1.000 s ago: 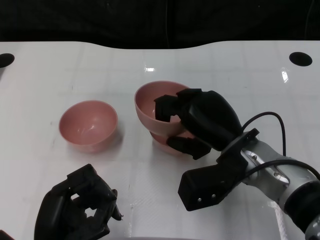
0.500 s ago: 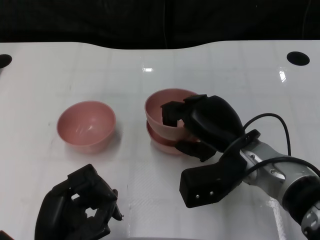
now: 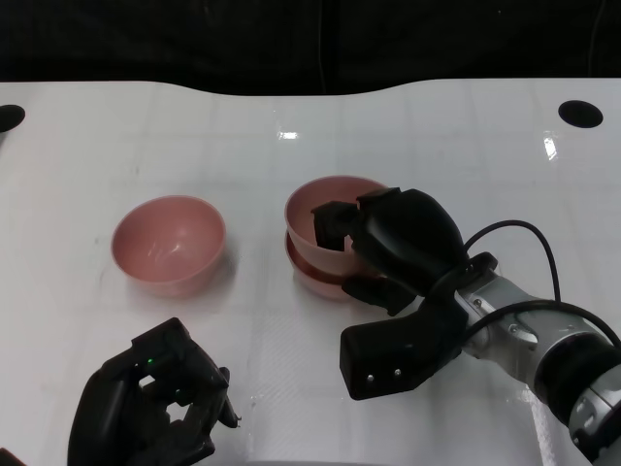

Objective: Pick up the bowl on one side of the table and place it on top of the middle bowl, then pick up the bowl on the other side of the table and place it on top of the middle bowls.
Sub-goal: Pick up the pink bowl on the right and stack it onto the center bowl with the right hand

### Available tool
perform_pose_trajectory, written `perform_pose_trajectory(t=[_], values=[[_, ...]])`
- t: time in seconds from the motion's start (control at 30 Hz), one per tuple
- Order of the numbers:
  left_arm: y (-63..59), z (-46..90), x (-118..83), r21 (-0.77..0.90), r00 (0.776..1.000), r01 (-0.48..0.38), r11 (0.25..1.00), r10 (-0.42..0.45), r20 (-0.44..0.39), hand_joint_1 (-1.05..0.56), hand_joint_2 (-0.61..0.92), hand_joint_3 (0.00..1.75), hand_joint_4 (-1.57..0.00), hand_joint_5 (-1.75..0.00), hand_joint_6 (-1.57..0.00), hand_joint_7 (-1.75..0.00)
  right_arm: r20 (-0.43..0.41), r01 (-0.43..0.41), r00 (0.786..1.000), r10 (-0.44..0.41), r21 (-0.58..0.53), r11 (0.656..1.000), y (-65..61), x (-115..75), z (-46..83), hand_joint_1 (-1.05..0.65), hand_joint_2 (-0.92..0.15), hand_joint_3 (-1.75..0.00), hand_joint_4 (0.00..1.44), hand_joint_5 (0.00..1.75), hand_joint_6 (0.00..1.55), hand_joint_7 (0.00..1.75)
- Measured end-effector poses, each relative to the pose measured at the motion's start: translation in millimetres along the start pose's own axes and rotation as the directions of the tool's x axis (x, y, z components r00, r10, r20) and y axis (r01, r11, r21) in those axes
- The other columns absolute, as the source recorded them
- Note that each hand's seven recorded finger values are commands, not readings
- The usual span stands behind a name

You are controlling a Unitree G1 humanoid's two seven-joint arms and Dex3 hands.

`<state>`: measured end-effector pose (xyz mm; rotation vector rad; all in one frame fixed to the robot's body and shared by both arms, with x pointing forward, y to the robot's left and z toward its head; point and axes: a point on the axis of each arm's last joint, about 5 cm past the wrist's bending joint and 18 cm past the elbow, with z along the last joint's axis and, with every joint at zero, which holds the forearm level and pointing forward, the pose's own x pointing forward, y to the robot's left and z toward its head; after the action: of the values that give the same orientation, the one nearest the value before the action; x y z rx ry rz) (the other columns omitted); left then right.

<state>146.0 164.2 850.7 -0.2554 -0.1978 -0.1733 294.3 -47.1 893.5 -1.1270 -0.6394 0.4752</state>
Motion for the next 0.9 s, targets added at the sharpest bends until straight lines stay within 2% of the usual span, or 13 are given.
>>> perform_pose_trajectory(t=[0.07, 0.1, 0.13, 0.17, 0.27, 0.33, 0.4, 0.53, 0.7, 0.9], values=[[-0.4, -0.1, 0, -0.002, 1.000, 0.001, 1.000, -0.001, 0.000, -0.11, 0.66, 0.84, -0.82, -1.61, -0.82, -1.38, -0.017, -0.017, 1.000, 0.017, 0.000, 1.000, 2.8, 0.2, 1.0, -0.26, -0.66, -0.62, 0.87, 1.24, 0.98, 0.55], [-0.5, -0.2, 0, -0.002, 1.000, 0.001, 1.000, -0.001, 0.000, -0.11, 0.67, 0.84, -0.82, -1.61, -0.81, -1.38, -0.024, -0.031, 0.999, 0.031, 0.000, 1.000, 3.8, 0.2, 1.1, -0.30, -0.75, -0.48, 0.86, 0.92, 0.98, 0.33], [-0.5, -0.2, 0, -0.003, 1.000, 0.000, 1.000, 0.000, 0.000, -0.11, 0.67, 0.83, -0.82, -1.61, -0.81, -1.38, -0.027, -0.045, 0.999, 0.045, 0.001, 0.999, 4.0, 1.0, 1.6, -0.33, -0.85, -0.31, 0.92, 0.61, 0.99, 0.16], [-0.5, -0.2, 0, -0.003, 1.000, 0.001, 1.000, -0.001, 0.000, -0.11, 0.68, 0.82, -0.82, -1.61, -0.81, -1.38, -0.029, -0.056, 0.998, 0.056, 0.000, 0.998, 3.6, 2.5, 2.3, -0.37, -0.89, -0.25, 0.90, 0.44, 0.95, 0.08], [-0.8, -0.4, 0, -0.004, 1.000, 0.001, 1.000, -0.001, -0.001, -0.11, 0.68, 0.81, -0.82, -1.60, -0.81, -1.39, -0.045, -0.119, 0.992, 0.119, -0.007, 0.993, 2.0, 7.3, 4.2, -0.57, -0.92, -0.32, 0.60, 0.15, 0.65, 0.01], [-1.4, -0.4, 0, -0.006, 1.000, 0.003, 1.000, -0.003, -0.001, -0.11, 0.68, 0.81, -0.82, -1.60, -0.81, -1.39, -0.055, -0.169, 0.984, 0.169, -0.002, 0.986, 3.1, 7.8, 5.0, -0.60, -0.92, -0.34, 0.55, 0.11, 0.59, 0.00], [-1.6, -0.5, 0, -0.006, 1.000, 0.003, 1.000, -0.003, 0.000, -0.12, 0.69, 0.80, -0.82, -1.60, -0.81, -1.38, -0.068, -0.204, 0.977, 0.204, -0.004, 0.979, 4.0, 7.4, 4.7, -0.67, -0.92, -0.39, 0.45, 0.05, 0.47, 0.00], [-1.6, -0.5, 0, -0.006, 1.000, 0.003, 1.000, -0.003, 0.000, -0.12, 0.70, 0.77, -0.83, -1.60, -0.82, -1.37, -0.083, -0.231, 0.970, 0.229, -0.010, 0.973, 4.3, 7.3, 4.2, -0.72, -0.92, -0.45, 0.37, 0.02, 0.39, 0.00], [-1.7, -0.5, 0, -0.005, 1.000, 0.004, 1.000, -0.004, -0.001, -0.12, 0.73, 0.71, -0.84, -1.59, -0.83, -1.35, -0.078, -0.230, 0.971, 0.228, -0.021, 0.973, 3.0, 8.7, 5.2, -0.75, -0.92, -0.49, 0.35, 0.01, 0.37, 0.01], [-1.7, 0.3, 0, -0.003, 1.000, 0.005, 1.000, -0.005, 0.003, -0.12, 0.73, 0.70, -0.83, -1.59, -0.83, -1.35, -0.044, -0.192, 0.981, 0.190, -0.032, 0.981, -3.1, 12.7, 7.9, -0.77, -0.92, -0.51, 0.36, 0.02, 0.37, 0.00]])
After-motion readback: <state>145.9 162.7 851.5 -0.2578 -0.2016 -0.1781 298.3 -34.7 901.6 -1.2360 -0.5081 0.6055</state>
